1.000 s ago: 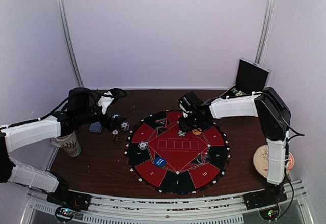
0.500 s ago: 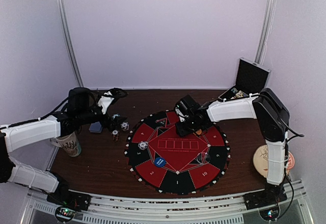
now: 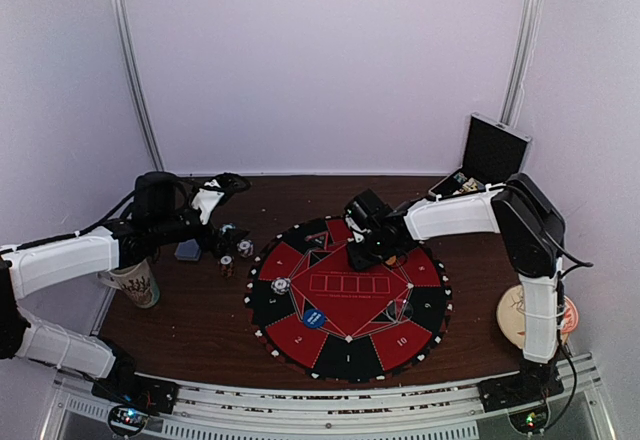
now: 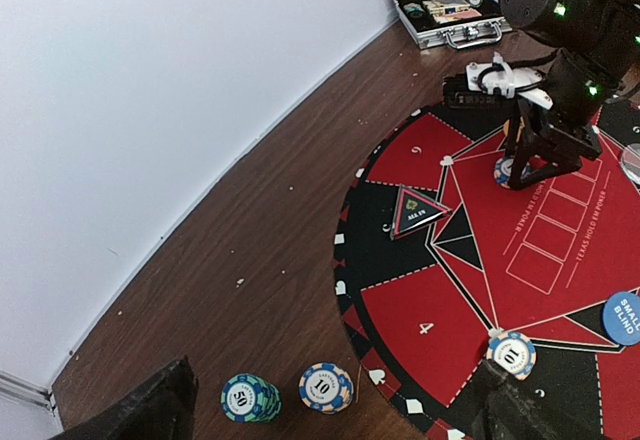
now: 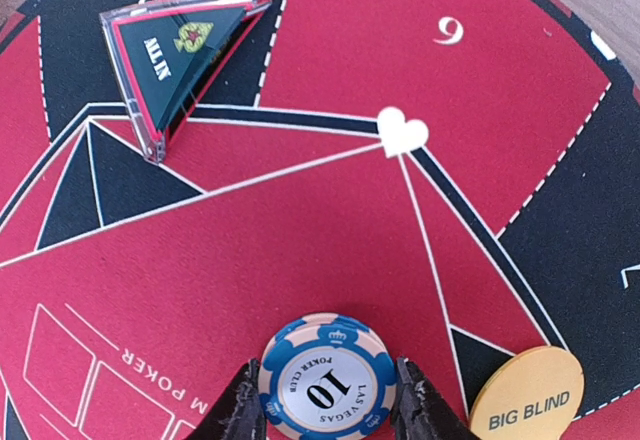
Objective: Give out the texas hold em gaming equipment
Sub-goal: Pick up the pile of poker chips from the community card area.
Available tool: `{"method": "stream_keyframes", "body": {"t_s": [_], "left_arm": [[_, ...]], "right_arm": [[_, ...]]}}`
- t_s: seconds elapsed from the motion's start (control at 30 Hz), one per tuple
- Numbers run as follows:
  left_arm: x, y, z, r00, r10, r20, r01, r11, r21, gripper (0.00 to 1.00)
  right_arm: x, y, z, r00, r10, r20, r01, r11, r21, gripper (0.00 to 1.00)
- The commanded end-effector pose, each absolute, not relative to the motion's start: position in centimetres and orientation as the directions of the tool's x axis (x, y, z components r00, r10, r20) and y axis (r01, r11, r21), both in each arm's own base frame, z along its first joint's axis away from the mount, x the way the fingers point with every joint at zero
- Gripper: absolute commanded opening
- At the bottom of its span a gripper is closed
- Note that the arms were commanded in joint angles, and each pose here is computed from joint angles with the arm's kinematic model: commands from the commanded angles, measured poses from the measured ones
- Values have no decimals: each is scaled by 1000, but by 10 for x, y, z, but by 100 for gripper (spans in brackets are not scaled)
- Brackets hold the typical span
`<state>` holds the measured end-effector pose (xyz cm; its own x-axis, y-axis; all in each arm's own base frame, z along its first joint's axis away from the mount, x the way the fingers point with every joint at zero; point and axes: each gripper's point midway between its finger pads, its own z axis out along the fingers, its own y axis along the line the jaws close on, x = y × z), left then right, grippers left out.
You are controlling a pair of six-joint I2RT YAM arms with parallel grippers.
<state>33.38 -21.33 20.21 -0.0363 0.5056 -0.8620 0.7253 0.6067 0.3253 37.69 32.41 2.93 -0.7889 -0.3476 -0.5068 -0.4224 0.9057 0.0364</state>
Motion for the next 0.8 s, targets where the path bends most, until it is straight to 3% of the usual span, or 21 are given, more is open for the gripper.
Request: {"method": "stream_keyframes", "body": {"t_s": [0.0,0.3,0.77], "left_arm": [[339,-214,208,-5,493,-870,714,611,342,98],[339,-214,209,-4,492,-870,712,612,343,98],[339,-213,209,-2,493,-870,710,614,346,98]], "right_arm": [[375,327,23,-792,-368,-487,-435,900,28,38],[372,331,16,-793,-390,-467,-448,894,13,49],[371,336,10,-786,-412,-461,-461,887,-8,52]]}}
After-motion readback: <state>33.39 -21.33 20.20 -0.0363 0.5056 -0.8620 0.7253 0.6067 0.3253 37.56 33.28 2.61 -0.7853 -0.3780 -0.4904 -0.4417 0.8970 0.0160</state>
